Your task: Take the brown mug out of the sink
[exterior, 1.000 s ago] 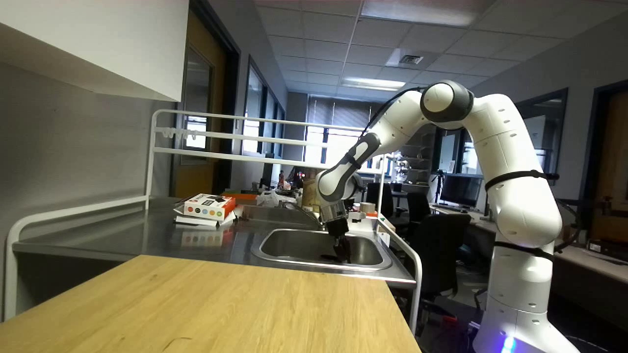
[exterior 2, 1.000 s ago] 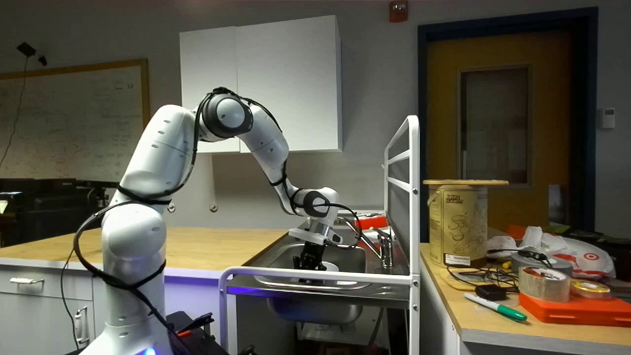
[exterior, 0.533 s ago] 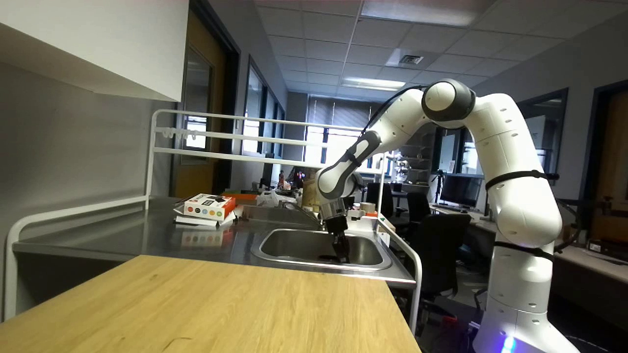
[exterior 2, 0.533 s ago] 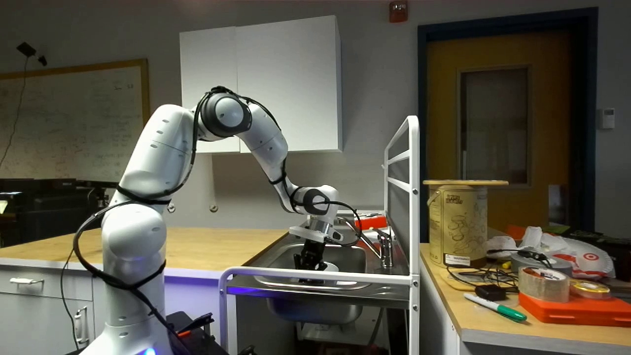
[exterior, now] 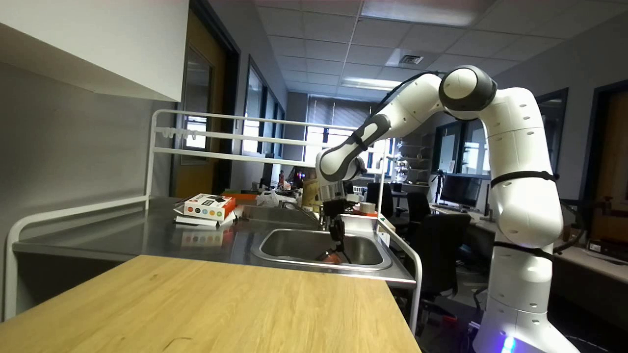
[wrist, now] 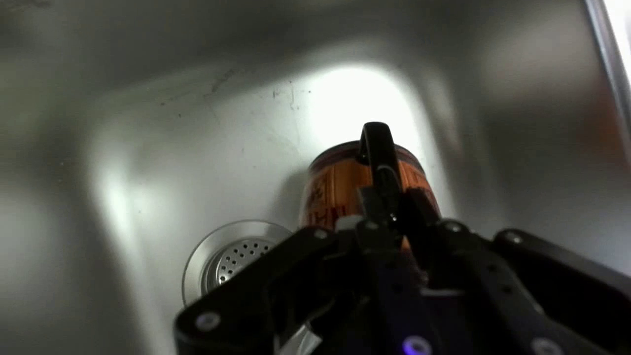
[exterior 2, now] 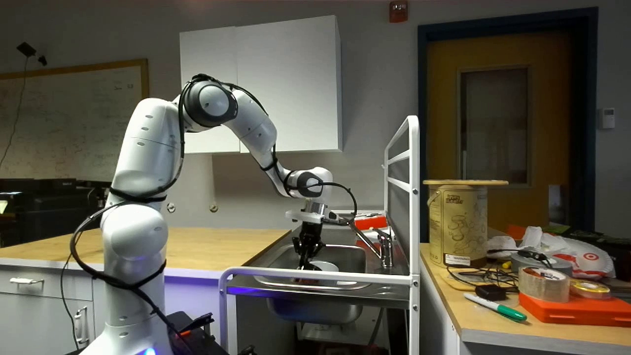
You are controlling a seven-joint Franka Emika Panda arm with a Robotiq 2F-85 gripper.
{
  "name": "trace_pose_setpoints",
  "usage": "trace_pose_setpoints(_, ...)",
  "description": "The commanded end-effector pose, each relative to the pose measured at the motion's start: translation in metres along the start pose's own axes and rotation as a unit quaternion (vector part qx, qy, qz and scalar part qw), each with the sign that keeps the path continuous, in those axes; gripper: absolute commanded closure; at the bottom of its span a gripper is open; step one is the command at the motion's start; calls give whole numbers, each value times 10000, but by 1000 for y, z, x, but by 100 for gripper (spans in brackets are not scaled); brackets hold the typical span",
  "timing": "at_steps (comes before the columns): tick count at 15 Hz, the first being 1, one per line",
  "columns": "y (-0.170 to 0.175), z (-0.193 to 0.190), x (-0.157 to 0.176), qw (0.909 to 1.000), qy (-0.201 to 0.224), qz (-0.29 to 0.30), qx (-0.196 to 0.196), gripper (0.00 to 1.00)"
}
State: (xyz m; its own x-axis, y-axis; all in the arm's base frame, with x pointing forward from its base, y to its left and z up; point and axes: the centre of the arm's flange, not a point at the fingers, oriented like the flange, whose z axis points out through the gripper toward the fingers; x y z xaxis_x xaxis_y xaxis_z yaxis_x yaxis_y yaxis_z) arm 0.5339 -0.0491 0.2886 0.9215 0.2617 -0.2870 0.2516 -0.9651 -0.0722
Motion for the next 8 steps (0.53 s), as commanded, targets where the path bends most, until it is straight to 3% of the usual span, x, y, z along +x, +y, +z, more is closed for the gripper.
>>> trace_pose_setpoints(1, -16, -41, -20, 9992, 329, -33, -208, 86)
trace_pose_setpoints(8, -22, -85, -24, 9945, 1007, -157, -258, 85)
